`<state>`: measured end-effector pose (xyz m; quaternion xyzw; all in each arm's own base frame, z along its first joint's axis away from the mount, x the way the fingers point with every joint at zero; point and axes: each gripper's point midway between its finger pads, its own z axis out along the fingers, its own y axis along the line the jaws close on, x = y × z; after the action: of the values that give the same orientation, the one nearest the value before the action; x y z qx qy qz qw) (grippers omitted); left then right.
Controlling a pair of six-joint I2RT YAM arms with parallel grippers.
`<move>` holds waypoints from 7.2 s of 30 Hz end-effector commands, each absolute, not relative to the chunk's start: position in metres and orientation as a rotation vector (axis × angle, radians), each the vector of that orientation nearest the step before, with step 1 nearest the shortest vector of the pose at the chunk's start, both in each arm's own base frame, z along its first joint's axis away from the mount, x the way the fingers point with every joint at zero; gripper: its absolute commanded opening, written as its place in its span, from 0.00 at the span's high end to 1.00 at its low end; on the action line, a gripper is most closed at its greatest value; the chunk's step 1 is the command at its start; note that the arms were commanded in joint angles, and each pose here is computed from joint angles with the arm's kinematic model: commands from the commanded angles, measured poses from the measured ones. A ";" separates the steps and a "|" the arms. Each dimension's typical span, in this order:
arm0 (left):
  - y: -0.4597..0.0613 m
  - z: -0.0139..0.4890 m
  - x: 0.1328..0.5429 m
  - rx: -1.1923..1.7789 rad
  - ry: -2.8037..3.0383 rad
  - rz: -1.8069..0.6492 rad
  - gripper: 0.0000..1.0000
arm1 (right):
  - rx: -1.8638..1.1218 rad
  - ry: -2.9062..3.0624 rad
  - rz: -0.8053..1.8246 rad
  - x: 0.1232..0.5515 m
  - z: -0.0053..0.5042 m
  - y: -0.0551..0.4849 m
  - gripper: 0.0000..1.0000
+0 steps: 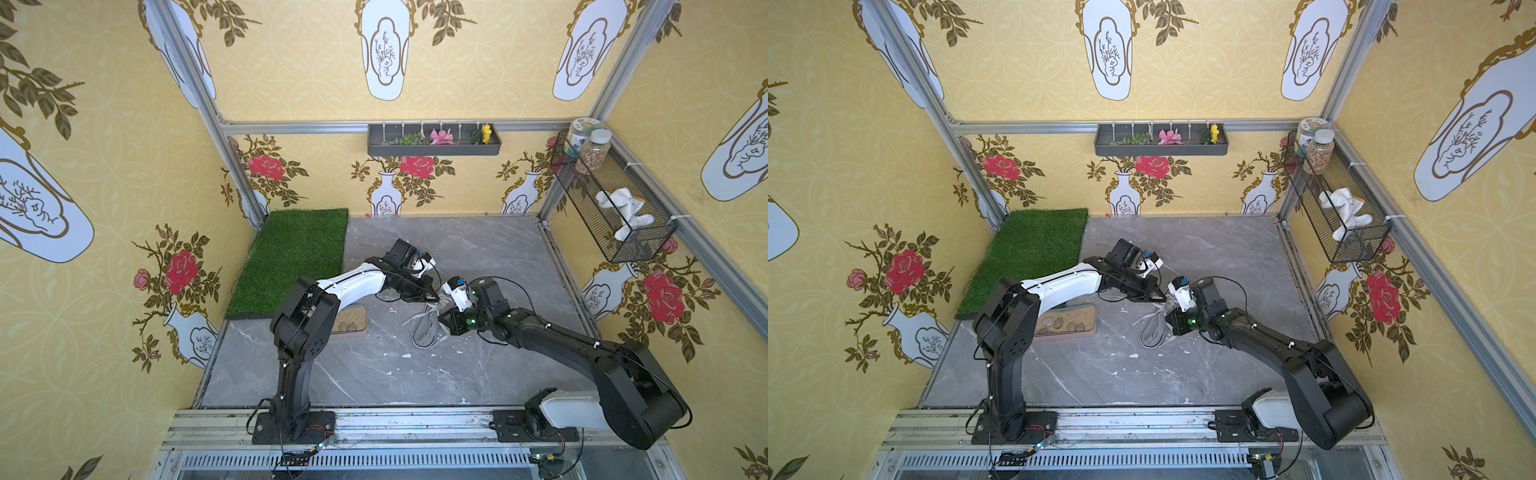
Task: Tie the shoes
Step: Cross the shoelace with the shoelace.
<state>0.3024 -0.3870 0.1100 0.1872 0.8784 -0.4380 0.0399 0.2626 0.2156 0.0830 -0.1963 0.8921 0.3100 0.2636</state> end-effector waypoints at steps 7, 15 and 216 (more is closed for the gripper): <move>-0.386 0.108 0.301 0.622 2.678 -1.345 1.00 | -0.455 2.465 0.739 0.269 0.085 0.200 1.00; -0.386 0.106 0.293 0.659 2.676 -1.371 1.00 | -0.386 2.455 0.711 0.294 0.097 0.195 0.95; -0.385 0.082 0.299 0.650 2.708 -1.290 1.00 | -0.165 2.543 0.953 0.287 0.068 0.201 0.95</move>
<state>0.2964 -0.3842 0.0864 0.2059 0.8813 -0.4240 0.0326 0.2907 0.2017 0.0682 -0.0523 0.9134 0.3434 0.2123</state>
